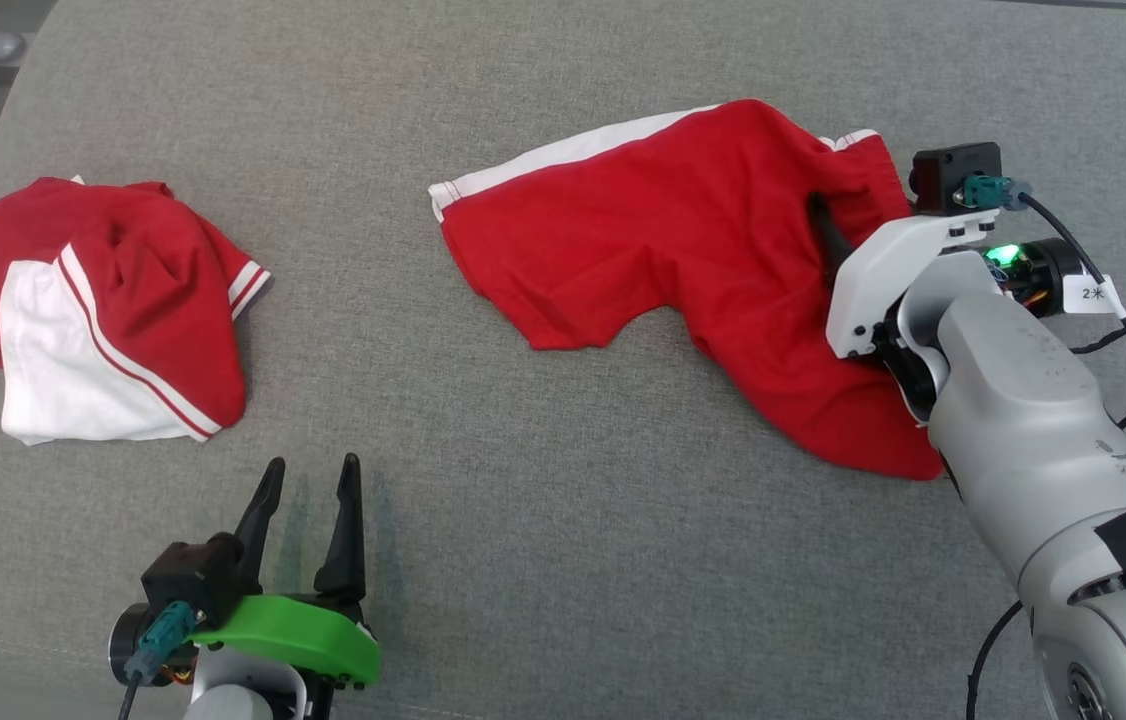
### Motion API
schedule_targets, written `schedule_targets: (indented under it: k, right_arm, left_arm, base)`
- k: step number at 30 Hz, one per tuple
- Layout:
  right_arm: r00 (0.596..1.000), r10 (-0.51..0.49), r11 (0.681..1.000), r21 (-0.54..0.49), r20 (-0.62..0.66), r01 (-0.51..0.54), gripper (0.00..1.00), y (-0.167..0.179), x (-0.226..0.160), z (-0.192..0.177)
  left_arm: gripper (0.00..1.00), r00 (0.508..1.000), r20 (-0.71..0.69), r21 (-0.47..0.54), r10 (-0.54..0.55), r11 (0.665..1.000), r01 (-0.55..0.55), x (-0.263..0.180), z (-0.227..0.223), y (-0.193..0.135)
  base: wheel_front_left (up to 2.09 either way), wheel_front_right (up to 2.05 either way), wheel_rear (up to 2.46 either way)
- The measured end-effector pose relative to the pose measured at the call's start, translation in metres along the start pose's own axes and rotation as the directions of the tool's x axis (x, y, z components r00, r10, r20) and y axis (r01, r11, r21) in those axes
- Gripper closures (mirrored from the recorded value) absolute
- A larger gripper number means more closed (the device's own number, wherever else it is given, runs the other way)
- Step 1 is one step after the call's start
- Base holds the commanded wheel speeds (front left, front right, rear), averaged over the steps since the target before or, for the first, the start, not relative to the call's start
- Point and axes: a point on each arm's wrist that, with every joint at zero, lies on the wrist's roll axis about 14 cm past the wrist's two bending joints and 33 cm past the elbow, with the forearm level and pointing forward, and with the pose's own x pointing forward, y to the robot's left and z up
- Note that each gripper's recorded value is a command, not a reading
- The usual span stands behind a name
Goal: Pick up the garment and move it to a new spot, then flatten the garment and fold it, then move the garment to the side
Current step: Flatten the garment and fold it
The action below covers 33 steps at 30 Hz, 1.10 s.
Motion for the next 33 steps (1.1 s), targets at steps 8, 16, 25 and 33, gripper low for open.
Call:
schedule_targets:
  k: [8, 16, 25, 33]
  right_arm:
    - [0.965, 0.062, 0.996, -0.078, 0.256, -0.043, 1.00, 0.020, -0.002, 0.086]
    - [0.721, 0.318, 0.946, -0.250, 0.616, -0.205, 1.00, 0.111, -0.065, 0.228]
    - [0.735, 0.363, 0.930, -0.268, 0.572, -0.251, 0.95, 0.124, -0.113, 0.159]
    - [0.933, 0.027, 0.995, -0.099, 0.358, 0.009, 1.00, 0.008, -0.156, 0.015]
  left_arm:
    - [0.00, 1.000, 0.022, -0.004, -0.019, 1.000, 0.019, -0.002, 0.006, -0.007]
    - [0.00, 0.999, 0.043, -0.007, -0.010, 1.000, 0.010, -0.018, 0.010, -0.005]
    - [0.00, 0.997, 0.049, 0.007, -0.059, 0.998, 0.058, -0.024, 0.008, -0.021]
    - [0.00, 0.987, 0.051, 0.016, -0.155, 0.988, 0.155, -0.013, 0.009, -0.054]
  base:
    - [0.00, 0.00, 0.00]
    - [0.00, 0.00, 0.00]
    - [0.00, 0.00, 0.00]
    - [0.00, 0.00, 0.00]
